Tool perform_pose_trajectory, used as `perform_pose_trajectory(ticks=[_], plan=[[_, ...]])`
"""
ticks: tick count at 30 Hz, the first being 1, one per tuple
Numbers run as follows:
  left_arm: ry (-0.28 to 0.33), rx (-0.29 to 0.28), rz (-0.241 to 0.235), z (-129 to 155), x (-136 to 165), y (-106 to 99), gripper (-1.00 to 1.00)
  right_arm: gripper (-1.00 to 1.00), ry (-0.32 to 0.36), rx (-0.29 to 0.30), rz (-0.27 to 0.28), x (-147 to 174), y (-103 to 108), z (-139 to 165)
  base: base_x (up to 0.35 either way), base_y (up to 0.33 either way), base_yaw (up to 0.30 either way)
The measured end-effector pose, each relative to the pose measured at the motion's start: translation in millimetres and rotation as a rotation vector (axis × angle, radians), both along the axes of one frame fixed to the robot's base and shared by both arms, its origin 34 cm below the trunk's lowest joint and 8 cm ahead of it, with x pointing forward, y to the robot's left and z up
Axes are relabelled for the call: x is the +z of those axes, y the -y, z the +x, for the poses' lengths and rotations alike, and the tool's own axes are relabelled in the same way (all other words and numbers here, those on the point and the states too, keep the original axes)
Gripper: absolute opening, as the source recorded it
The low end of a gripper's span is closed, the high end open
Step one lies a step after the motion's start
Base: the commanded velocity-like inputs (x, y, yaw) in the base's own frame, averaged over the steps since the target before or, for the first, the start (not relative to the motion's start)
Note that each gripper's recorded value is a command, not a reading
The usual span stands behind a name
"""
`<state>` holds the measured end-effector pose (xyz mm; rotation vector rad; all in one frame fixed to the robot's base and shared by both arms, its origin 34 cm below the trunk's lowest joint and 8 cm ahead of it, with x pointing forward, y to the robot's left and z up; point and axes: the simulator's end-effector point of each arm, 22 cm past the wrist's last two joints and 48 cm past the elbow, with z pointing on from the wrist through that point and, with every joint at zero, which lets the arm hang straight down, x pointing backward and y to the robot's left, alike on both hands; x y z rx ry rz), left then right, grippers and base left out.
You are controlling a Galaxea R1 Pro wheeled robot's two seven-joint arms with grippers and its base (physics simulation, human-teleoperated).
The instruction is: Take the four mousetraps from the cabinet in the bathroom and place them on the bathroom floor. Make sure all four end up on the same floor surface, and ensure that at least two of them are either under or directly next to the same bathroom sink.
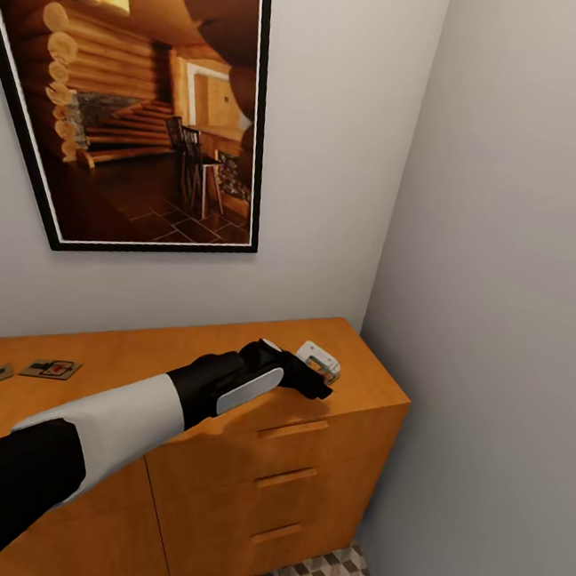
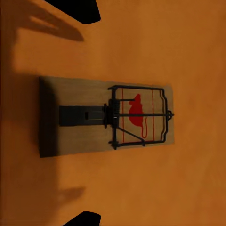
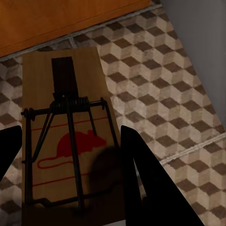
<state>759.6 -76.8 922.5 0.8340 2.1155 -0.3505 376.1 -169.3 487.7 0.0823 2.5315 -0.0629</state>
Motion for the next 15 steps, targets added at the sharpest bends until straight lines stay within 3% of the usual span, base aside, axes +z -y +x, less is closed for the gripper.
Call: perform_pose_trajectory(ticks=[15], plan=[[0.000, 0.001, 0.003, 0.0, -0.6, -0.1, 1.00, -1.00, -0.001, 0.000, 0.001, 0.0, -1.0, -0.1, 0.000, 0.000, 0.000]])
